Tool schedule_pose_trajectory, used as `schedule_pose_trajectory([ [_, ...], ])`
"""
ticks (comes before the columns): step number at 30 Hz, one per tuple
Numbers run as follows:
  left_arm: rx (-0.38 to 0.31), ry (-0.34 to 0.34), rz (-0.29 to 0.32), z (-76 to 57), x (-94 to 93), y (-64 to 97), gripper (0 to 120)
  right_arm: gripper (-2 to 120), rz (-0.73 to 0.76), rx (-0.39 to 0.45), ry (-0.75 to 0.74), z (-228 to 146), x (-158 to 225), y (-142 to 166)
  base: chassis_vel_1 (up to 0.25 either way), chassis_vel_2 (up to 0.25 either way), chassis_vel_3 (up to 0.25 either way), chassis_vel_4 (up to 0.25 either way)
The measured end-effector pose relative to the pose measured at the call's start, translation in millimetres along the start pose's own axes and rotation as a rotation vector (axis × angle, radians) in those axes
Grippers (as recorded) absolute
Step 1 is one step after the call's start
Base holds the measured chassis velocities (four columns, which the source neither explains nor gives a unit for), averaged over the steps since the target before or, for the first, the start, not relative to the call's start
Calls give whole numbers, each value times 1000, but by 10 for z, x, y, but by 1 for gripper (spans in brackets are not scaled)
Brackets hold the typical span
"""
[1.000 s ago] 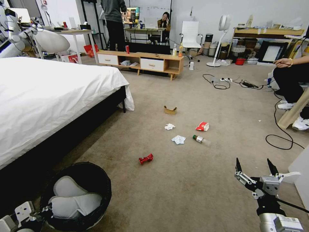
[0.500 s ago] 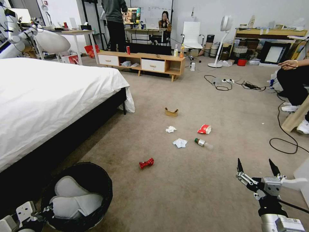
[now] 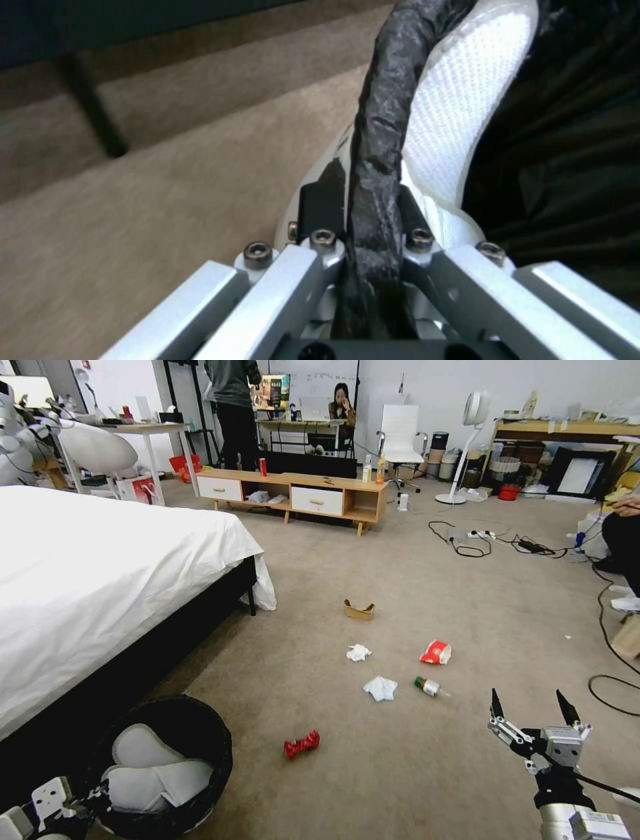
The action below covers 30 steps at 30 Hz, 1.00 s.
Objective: Pick up the trash bin and place the garbage on the floor into it.
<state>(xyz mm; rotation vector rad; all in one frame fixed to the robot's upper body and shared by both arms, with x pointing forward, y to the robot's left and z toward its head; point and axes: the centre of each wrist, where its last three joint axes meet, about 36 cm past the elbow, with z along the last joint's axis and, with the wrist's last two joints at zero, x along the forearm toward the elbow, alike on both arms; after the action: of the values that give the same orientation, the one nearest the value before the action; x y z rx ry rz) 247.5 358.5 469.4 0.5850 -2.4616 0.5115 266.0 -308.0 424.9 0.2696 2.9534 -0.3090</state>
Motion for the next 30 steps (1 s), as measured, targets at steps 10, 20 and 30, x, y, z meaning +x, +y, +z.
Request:
schedule_pose_trajectory([
  [10, -1, 1, 1, 3, 1, 2, 3, 100, -11, -4, -10, 15, 0, 11, -183, 172, 176, -176],
  [20, -1, 2, -1, 7, -11, 8, 3, 100, -15, -3, -9, 23, -5, 10, 0, 0, 0, 0],
  [30, -7, 9, 2, 34, -29, -4, 3, 100, -21, 21, 3, 46, -47, -9, 0, 0, 0, 0],
])
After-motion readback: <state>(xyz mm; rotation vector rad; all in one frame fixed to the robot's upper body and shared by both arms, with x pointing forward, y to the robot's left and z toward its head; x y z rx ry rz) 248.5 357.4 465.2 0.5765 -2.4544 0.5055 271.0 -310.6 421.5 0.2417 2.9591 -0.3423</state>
